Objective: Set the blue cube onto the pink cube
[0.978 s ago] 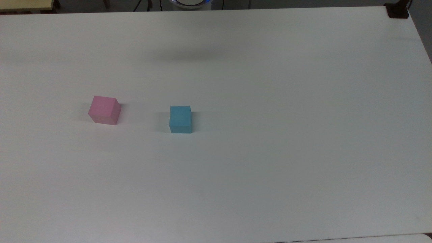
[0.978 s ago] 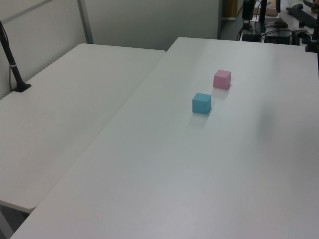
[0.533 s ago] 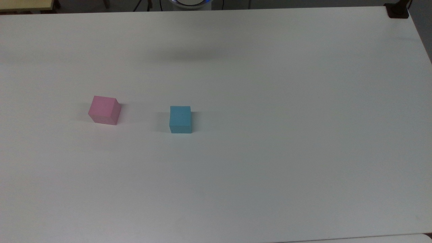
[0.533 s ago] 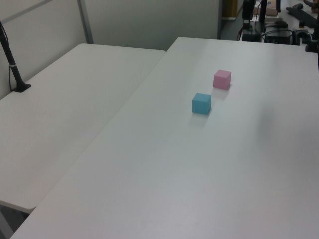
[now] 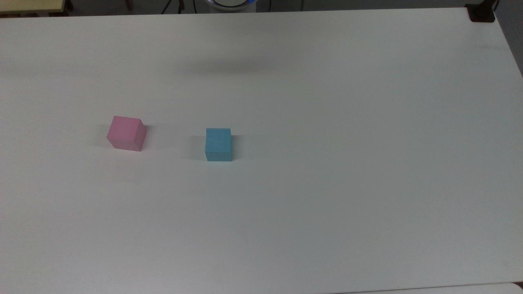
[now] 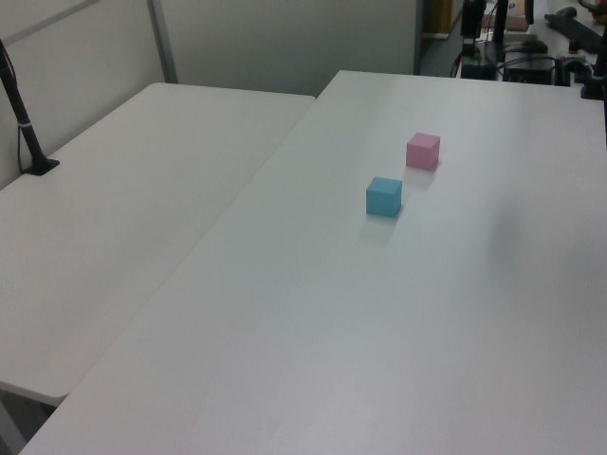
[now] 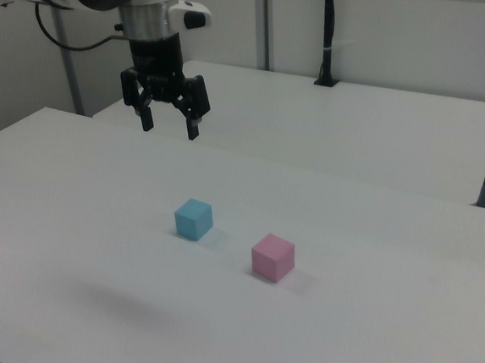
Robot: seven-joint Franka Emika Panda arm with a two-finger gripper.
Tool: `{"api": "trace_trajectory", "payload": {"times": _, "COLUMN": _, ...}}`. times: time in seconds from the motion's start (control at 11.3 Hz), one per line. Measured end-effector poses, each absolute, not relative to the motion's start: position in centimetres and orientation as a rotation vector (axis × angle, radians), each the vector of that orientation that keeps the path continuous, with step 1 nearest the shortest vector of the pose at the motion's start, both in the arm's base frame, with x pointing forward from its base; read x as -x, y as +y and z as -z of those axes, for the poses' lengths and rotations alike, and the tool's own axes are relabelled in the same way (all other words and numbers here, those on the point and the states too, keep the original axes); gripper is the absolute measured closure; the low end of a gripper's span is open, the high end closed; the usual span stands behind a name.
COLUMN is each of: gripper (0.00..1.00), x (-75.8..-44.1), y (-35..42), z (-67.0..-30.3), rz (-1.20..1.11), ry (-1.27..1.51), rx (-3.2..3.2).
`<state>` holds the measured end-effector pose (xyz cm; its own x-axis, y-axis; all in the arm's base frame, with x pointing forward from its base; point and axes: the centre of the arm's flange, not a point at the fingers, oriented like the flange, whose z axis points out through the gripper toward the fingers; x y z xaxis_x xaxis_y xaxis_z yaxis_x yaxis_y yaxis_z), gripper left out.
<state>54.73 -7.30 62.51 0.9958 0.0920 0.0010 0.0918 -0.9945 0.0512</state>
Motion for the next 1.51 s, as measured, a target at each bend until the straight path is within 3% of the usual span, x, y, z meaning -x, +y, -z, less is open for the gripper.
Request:
{"api": "trace_trajectory", "payload": {"times": 0.36, "gripper": 0.0, "x": -54.7, "y": -7.7, "z": -61.2, "rz": 0.042, "ry": 0.439, "rx": -3.066}}
{"api": "trace_trajectory", "payload": {"times": 0.62, "gripper": 0.0, "x": -56.6, "y": -7.4, "z": -58.1, "rz": 0.03, "ry": 0.481, "rx": -3.123}}
{"api": "trace_trajectory", "payload": {"times": 1.16, "gripper": 0.0, "x": -63.1, "y": -2.8, "z": -48.1, "rz": -0.022, "ry": 0.237, "rx": -3.166}}
{"api": "trace_trajectory", "payload": {"times": 1.51, "gripper": 0.0, "x": -65.7, "y": 0.6, "z": -42.2, "rz": -0.038, "ry": 0.072, "rx": -3.167}}
